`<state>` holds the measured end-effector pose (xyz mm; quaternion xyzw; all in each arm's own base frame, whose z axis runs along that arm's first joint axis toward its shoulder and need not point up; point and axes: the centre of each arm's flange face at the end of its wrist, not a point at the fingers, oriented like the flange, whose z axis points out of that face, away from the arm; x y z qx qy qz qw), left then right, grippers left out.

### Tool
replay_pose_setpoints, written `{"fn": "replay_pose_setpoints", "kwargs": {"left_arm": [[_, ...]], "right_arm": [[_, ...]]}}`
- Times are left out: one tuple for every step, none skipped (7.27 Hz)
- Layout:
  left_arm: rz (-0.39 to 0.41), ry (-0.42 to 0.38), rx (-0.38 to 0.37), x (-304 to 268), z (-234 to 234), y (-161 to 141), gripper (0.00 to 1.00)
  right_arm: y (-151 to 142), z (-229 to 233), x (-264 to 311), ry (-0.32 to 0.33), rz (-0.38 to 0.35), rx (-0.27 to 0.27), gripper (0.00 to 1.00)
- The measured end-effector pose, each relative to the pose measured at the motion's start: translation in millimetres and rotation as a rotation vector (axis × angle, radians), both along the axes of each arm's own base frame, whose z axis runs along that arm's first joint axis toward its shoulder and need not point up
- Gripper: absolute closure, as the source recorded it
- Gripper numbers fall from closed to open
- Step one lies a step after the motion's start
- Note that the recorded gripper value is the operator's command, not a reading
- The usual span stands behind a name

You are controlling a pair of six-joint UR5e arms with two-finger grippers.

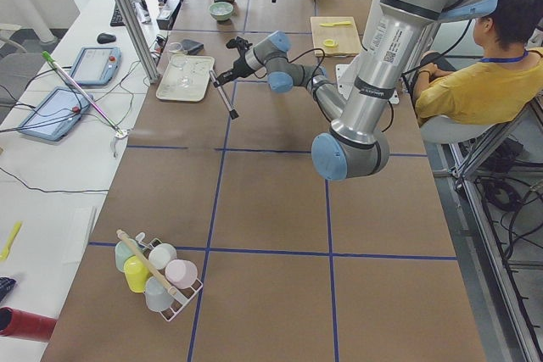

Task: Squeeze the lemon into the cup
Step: 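Lift the muddler out of the cup and carry it back with the left gripper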

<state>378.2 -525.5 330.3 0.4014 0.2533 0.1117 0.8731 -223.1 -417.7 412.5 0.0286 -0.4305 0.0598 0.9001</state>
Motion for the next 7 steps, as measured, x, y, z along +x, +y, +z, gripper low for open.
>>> {"fn": "replay_pose_setpoints", "kwargs": {"left_arm": [[0.045, 0.006, -0.140, -29.4, 40.8, 0.4, 1.00], [0.061, -0.003, -0.267, -46.0, 77.8, 7.3, 1.00], [0.058, 0.025, -0.404, -56.5, 106.9, 15.5, 1.00], [0.057, 0.067, -0.550, -65.4, 128.0, 20.5, 1.00], [0.061, 0.094, -0.677, -75.6, 146.0, 19.8, 1.00], [0.055, 0.104, -0.755, -85.9, 163.1, 16.5, 1.00], [0.046, 0.096, -0.798, -92.2, 181.4, 14.1, 1.00]], "right_arm": [[-0.2, 0.9, -0.1, 0.001, -0.001, 0.000, 0.00], [-0.8, 2.4, -0.4, 0.004, -0.002, 0.000, 0.00], [-1.6, 4.5, -0.8, 0.008, -0.002, 0.000, 0.00], [-1.8, 6.4, -1.0, 0.011, -0.003, -0.002, 0.00], [-1.5, 8.3, -0.7, 0.014, -0.004, -0.004, 0.00], [-1.0, 10.0, -0.4, 0.016, -0.004, -0.006, 0.00], [-0.9, 10.7, -0.2, 0.017, -0.003, -0.008, 0.00]]}}
